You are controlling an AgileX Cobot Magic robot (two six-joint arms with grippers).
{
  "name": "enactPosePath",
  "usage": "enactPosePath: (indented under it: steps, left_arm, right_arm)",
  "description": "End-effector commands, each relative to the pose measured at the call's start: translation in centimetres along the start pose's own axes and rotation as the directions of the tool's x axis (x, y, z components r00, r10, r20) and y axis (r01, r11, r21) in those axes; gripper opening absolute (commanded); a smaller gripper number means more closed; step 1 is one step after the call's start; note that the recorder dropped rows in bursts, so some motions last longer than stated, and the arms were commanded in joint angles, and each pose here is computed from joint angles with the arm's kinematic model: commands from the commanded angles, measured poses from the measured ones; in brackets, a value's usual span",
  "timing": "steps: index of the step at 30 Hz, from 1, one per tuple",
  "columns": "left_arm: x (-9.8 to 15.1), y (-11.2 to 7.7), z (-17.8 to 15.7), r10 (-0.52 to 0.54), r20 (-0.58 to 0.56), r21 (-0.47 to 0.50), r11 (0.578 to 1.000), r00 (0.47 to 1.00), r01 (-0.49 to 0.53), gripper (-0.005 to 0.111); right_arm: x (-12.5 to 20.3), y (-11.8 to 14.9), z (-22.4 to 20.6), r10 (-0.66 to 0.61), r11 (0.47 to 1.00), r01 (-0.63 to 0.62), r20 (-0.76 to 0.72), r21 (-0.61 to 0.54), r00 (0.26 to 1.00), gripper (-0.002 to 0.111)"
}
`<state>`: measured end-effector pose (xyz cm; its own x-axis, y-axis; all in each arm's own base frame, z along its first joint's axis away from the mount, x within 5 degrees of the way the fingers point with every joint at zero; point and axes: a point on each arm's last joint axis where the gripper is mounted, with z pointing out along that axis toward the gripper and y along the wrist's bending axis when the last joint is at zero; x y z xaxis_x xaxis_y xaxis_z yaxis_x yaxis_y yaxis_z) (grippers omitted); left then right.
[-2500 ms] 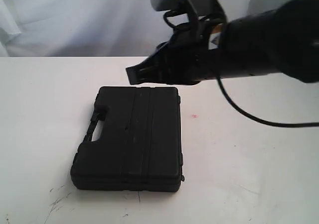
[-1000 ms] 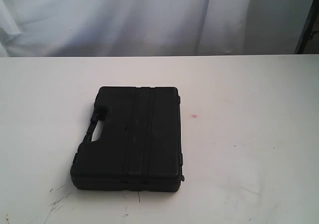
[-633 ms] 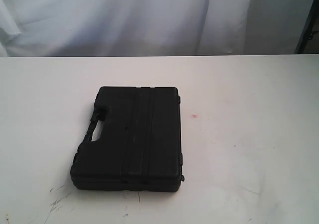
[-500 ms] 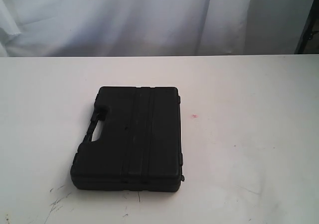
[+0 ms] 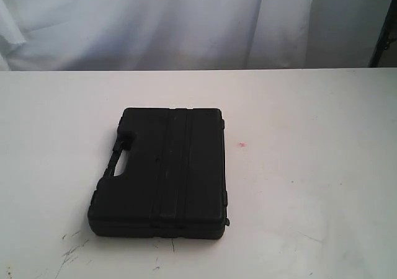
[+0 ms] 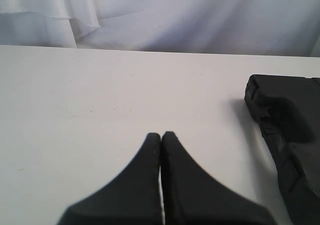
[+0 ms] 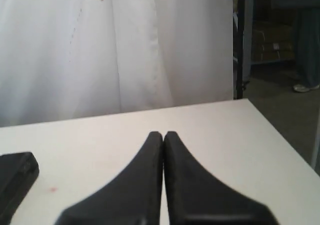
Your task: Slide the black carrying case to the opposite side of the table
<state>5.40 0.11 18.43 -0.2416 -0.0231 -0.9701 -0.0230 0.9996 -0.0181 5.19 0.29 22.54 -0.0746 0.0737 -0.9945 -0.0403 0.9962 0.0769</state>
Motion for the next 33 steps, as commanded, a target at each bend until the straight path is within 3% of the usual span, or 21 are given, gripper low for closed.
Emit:
enactPosePath:
  steps: [1,10,33]
  left_arm:
    - [0.0,0.0,0.0,0.002,0.015,-0.003,1.000,1.000,-0.002,0.000]
    - [0.0,0.0,0.0,0.002,0.015,-0.003,1.000,1.000,-0.002,0.000]
    - [0.0,0.0,0.0,0.002,0.015,-0.003,1.000,1.000,-0.002,0.000]
  right_arm:
    - [3.3,-0.3,0.6,-0.003,1.000,0.004,-0.070,0.012,0.998,0.000]
    - [4.3,-0.3,0.5,-0.026,1.000,0.028,-0.187,0.005,0.982,0.000]
    - [4.3,-0.3,0.5,-0.023,1.000,0.025,-0.185,0.005,0.982,0.000]
